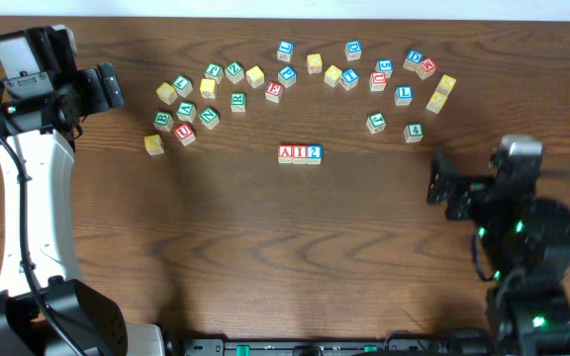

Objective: Spell out AI2

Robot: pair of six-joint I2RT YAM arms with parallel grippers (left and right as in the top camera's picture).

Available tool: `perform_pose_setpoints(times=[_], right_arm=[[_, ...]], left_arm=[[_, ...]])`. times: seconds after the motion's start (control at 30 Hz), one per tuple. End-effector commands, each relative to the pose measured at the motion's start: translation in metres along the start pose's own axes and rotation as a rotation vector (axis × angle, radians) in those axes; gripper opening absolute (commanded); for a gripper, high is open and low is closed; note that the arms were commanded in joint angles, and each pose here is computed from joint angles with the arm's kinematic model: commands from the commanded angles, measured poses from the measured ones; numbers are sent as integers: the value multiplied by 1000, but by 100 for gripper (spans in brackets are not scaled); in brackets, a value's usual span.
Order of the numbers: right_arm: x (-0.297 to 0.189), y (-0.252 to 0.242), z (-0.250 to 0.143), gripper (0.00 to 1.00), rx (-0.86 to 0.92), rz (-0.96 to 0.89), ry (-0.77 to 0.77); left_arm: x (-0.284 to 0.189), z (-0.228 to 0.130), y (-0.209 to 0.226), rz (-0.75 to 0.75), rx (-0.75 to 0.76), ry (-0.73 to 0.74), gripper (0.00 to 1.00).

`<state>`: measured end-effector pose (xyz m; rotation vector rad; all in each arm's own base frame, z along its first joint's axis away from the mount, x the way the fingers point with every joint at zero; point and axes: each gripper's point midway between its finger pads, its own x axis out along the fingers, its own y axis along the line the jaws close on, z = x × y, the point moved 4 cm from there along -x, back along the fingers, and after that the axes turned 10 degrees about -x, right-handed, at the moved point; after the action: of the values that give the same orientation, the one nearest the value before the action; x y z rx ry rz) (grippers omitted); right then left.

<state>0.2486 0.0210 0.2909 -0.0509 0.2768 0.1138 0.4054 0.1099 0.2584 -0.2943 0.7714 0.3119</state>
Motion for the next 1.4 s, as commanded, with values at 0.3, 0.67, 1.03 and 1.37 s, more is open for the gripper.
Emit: perform_pose_setpoints(times=[0.3,0.67,1.03,1.37], right_arm=[[-11,5,-107,99,-52,-7,-190],[-4,6,-141,99,-51,-10,-185],[-6,9,-136,99,-56,5,-212],[-6,9,-137,99,-56,7,-211]], left_arm=[[-7,9,-2,-5,8,-28,99],[-7,9,-2,-5,8,-28,99],[-7,9,-2,-5,8,-28,99],[-7,9,-2,-5,8,-28,99]])
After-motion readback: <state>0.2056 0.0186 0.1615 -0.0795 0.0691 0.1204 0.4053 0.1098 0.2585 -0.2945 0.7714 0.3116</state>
